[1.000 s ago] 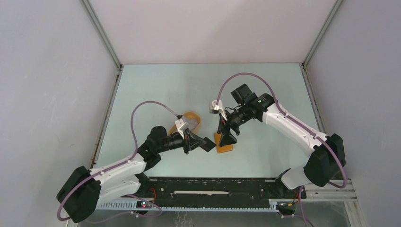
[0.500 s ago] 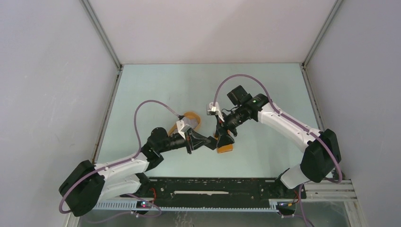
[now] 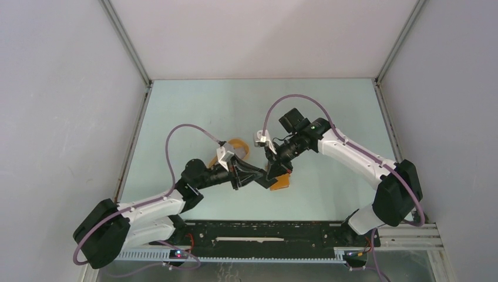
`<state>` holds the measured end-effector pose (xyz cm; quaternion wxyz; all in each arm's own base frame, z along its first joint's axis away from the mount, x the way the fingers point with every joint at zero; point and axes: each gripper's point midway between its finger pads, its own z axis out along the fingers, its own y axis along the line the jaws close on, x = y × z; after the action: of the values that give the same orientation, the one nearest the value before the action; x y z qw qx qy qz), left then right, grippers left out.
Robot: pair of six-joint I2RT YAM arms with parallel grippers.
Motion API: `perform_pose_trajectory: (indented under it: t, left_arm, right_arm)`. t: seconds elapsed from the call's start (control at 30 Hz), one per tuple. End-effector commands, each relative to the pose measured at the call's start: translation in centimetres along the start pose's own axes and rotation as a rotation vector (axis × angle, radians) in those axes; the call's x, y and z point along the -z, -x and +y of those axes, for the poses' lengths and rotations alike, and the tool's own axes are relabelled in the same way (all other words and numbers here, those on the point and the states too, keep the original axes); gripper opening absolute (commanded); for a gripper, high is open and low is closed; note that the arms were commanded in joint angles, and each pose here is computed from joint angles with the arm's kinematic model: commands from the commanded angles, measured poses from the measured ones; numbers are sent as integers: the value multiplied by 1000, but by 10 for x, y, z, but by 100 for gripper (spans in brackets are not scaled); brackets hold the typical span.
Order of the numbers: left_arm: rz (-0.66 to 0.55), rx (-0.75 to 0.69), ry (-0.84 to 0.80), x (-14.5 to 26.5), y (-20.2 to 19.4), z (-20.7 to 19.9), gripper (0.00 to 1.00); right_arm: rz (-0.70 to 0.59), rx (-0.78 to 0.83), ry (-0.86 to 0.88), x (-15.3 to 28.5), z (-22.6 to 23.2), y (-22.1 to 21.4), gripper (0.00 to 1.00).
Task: Put the credit cards into the card holder
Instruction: Insert the credit card into the card holder.
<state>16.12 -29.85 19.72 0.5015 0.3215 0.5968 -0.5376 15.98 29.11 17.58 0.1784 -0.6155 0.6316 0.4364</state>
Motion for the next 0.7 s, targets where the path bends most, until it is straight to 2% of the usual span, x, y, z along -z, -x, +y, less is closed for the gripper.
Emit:
perform_pose_trajectory:
  t: [0.0, 0.1, 0.2, 0.5, 0.67]
  left_arm:
    - [-140, -11, 3, 1, 37, -8, 34]
    - [-206, 0, 36, 11, 45, -7, 56]
    - [-268, 9, 60, 22, 50, -8, 70]
    - [-389, 131, 61, 33, 58, -9, 73]
    - [-414, 203, 31, 24, 64, -9, 68]
  right_arm:
    - [-21, 15, 17, 2, 6, 4, 0]
    - [-54, -1, 20, 8, 6, 8, 0]
    - [-105, -23, 27, 19, 7, 15, 0]
    - [-281, -123, 132, 43, 19, 39, 0]
    - [-337, -165, 177, 50, 20, 46, 0]
